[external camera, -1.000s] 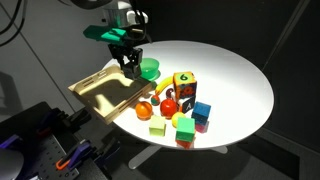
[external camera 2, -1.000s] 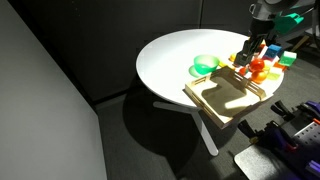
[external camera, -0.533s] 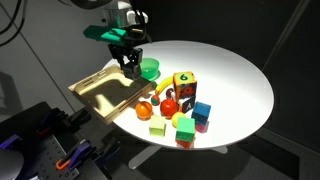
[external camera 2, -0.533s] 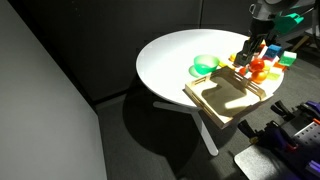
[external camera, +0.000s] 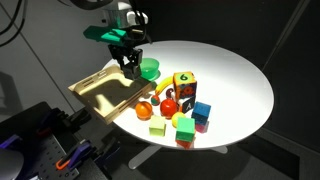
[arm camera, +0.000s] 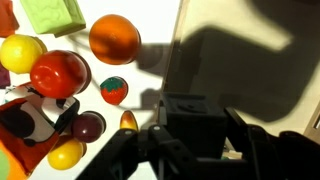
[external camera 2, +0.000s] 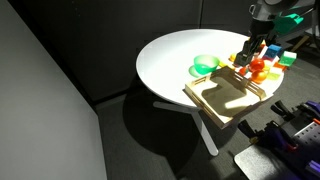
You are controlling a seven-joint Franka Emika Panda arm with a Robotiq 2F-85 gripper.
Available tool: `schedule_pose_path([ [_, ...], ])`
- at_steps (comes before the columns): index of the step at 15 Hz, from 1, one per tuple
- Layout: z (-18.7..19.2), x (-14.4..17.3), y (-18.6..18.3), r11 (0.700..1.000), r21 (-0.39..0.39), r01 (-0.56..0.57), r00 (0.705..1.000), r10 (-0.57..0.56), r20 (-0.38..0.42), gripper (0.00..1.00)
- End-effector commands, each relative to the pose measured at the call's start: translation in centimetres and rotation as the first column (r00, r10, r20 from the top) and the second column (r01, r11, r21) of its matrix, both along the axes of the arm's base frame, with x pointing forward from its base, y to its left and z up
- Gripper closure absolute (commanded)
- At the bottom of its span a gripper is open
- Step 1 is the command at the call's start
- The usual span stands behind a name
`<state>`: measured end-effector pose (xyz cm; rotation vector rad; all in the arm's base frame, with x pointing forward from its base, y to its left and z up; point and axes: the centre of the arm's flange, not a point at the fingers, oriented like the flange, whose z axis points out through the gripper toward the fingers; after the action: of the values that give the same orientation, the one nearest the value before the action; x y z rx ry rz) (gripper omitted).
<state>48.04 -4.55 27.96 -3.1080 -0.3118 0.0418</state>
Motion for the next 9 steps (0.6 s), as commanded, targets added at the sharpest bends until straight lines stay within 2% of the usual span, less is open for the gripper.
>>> schedule_pose_path([
  [1, -0.4, 0.2, 0.1, 1.0, 0.001, -0.004, 1.0, 0.004, -0.005, 0.67],
  [9, -1.4, 0.4, 2.8, 0.998, -0.003, -0.058, 0.998, 0.058, -0.025, 0.67],
])
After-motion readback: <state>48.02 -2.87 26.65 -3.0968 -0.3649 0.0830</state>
